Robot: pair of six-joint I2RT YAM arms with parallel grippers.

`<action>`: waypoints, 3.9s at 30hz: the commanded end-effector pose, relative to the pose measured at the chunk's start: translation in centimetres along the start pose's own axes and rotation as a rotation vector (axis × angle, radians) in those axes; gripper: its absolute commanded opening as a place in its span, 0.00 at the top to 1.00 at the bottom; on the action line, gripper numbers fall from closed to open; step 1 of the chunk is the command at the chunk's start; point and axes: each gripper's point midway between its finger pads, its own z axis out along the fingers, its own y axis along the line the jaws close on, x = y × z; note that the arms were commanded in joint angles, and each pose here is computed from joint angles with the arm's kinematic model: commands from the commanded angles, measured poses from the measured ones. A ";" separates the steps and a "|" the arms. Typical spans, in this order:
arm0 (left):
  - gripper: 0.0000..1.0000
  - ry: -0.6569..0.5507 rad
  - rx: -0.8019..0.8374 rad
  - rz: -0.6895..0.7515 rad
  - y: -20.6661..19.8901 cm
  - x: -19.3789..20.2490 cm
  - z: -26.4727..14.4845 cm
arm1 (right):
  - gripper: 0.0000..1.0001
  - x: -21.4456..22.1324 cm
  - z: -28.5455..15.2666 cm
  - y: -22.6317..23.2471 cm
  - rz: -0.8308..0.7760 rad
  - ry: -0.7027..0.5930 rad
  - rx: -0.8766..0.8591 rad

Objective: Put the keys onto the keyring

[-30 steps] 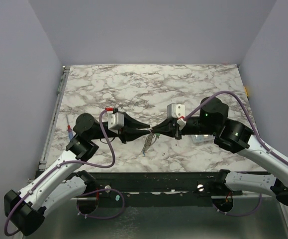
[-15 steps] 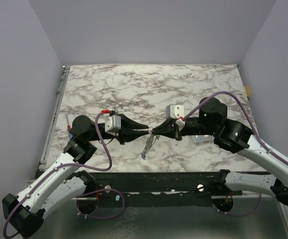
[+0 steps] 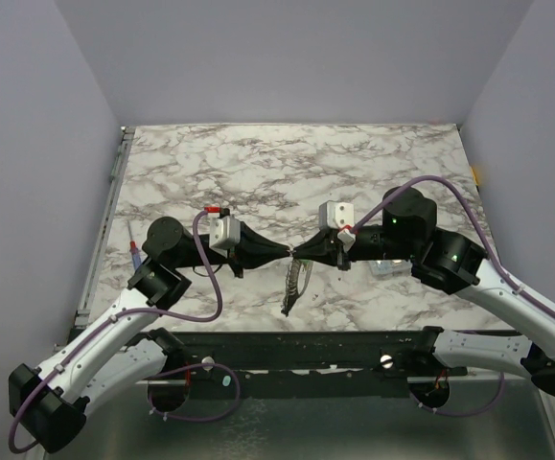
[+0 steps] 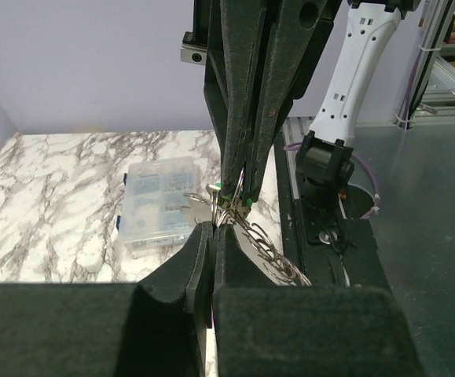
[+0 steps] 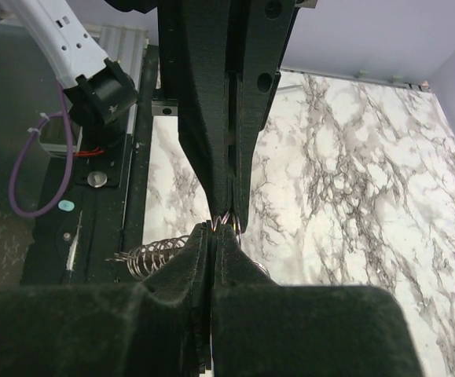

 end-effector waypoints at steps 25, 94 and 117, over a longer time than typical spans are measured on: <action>1.00 0.007 0.066 -0.053 -0.7 -0.3 0.5 | 0.91 1.6 1.4 -2.3 -0.008 0.111 0.061; 1.00 0.092 -0.349 -0.032 6.4 1.3 -1.0 | 0.79 9.2 2.9 -6.2 0.181 0.034 0.441; 1.00 0.096 -0.411 -0.018 7.2 1.3 -1.5 | 0.43 10.5 2.4 -4.5 0.170 0.046 0.391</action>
